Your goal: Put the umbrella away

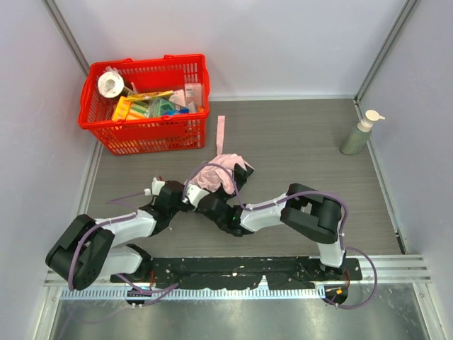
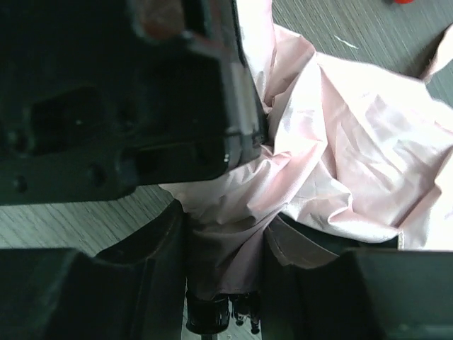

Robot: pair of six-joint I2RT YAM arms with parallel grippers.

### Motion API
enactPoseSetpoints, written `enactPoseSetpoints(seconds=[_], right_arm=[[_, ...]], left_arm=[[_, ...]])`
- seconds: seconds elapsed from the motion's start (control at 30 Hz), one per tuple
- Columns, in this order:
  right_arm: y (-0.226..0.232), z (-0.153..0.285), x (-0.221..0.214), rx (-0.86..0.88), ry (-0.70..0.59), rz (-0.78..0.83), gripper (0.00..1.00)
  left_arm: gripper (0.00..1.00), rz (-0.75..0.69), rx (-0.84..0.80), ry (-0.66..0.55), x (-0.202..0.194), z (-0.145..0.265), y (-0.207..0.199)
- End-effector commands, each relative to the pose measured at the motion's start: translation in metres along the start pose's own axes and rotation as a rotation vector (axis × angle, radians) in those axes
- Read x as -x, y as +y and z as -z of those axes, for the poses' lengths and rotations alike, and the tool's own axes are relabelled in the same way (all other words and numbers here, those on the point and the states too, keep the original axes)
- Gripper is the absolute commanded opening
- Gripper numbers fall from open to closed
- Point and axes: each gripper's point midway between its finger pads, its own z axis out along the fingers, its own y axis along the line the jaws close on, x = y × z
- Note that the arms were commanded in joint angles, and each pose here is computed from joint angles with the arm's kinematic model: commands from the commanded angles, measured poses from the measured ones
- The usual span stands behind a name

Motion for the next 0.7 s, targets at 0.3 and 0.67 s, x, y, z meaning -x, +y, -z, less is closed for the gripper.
enactPoseSetpoints(seconds=[0.3,0.67], right_arm=[[0.041,0.018,-0.097,0.306,0.206,-0.135,0.01],[0.056,0.040,-0.087,0.664,0.201,-0.539,0.01]], left_arm=[[0.14,-0.121,0.001,-0.002,0.002,0.013,0.002],[1.00,-0.145,-0.087,-0.010,0.015,0.052,-0.013]])
